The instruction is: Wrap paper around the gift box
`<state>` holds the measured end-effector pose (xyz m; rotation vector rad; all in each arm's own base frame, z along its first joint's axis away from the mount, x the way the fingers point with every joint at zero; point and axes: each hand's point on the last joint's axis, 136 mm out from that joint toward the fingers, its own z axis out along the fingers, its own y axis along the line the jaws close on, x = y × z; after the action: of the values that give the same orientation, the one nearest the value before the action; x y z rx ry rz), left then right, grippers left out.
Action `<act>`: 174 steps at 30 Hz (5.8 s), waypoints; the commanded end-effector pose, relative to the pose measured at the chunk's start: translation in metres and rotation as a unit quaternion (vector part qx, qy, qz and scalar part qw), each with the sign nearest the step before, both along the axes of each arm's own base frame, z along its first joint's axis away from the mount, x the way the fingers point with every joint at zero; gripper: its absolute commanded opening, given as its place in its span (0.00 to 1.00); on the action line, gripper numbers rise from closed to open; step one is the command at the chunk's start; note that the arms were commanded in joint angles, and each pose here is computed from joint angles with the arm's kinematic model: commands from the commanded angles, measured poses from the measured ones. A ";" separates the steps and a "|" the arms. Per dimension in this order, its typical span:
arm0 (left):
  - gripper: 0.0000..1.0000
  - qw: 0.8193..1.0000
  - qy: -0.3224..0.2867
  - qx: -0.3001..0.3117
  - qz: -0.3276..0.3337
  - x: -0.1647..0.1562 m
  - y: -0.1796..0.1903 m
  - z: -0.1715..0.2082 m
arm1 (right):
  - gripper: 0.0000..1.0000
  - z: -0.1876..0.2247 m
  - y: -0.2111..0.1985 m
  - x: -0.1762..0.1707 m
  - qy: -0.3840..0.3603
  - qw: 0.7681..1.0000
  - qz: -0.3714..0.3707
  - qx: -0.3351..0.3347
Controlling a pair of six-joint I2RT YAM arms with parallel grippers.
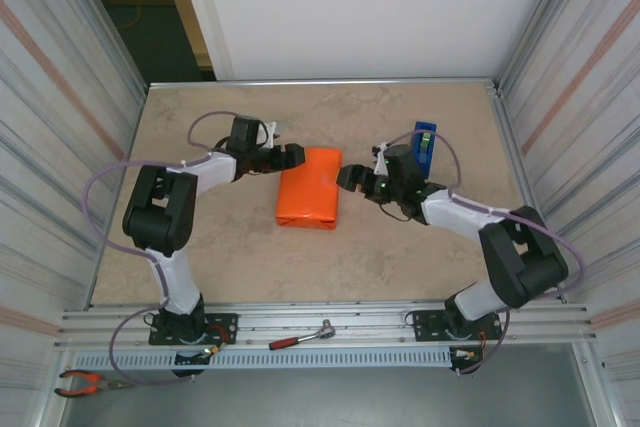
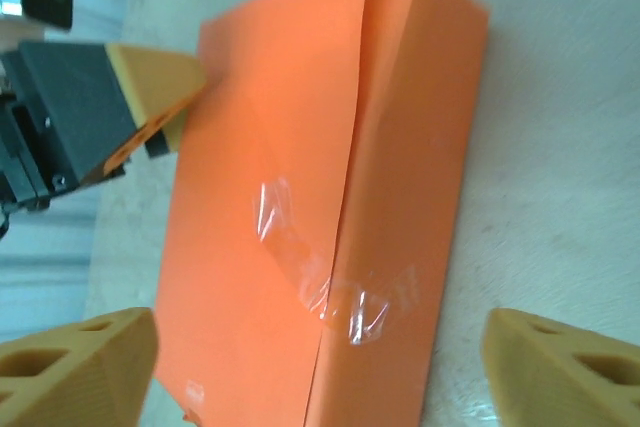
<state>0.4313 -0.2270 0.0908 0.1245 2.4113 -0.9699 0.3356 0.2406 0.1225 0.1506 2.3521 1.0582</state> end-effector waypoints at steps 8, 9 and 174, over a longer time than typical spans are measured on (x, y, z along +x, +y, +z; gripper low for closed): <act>0.83 1.000 0.007 0.014 0.016 0.023 0.008 0.009 | 0.98 0.001 -0.021 0.022 0.010 0.997 -0.046 -0.056; 0.84 1.000 0.011 0.017 0.014 0.022 0.008 0.006 | 0.98 -0.002 -0.017 0.024 0.012 0.998 -0.041 -0.056; 0.91 0.930 -0.345 0.070 0.101 -0.084 0.007 0.099 | 0.88 0.092 0.025 -0.023 -0.176 0.981 -0.026 -0.081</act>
<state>0.3349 -0.2280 0.1760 0.2683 1.8310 -0.6122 0.3166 0.2694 0.1838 -0.0465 2.1310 0.7662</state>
